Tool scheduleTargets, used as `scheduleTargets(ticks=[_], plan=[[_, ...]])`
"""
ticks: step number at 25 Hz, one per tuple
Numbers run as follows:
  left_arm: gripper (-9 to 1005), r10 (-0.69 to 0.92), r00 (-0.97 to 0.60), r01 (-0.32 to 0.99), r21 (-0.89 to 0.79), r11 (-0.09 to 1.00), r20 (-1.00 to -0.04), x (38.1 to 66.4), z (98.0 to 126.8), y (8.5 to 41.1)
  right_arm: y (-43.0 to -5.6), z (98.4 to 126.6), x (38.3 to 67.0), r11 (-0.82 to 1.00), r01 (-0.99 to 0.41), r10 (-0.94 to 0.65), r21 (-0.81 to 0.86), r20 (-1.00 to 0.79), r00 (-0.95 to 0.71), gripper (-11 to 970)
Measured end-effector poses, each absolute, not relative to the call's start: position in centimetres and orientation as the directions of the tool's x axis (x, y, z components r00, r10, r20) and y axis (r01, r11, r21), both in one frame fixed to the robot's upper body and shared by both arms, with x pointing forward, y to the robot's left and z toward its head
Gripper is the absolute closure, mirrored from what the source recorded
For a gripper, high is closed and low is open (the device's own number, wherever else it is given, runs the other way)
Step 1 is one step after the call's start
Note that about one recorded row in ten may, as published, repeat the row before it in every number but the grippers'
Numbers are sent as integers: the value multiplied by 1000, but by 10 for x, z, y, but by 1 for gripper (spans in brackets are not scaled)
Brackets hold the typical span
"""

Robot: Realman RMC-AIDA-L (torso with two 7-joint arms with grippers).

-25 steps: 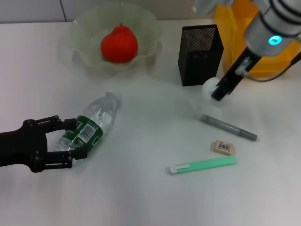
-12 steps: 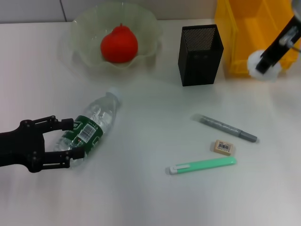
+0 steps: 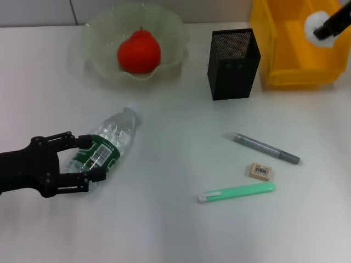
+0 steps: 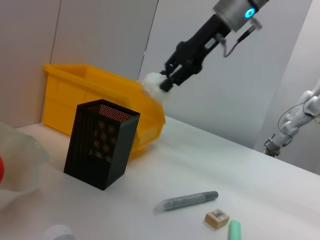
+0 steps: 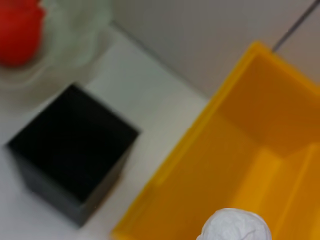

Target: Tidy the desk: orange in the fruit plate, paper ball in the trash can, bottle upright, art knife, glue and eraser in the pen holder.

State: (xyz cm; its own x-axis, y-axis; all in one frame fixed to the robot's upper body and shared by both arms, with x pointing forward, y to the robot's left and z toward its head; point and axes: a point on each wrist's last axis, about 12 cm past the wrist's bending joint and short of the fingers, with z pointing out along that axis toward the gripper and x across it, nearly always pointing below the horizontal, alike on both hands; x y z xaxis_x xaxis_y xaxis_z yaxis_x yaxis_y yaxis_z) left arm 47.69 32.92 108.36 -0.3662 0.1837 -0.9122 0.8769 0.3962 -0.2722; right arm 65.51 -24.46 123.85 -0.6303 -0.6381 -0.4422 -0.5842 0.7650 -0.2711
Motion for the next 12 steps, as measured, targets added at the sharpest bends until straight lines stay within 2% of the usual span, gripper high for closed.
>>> scheduleTargets(ticks=[9,12], plan=[[139,164,-365,875,-277,398,-916,478,1084,327,-250,1210,672,793,-513,-602,-328,-550,-579,576],[139,164,-364,875,-275,399,-917,479,1085,327,-247,1206,672,790,-516,-605,-331,-557,-569,433]])
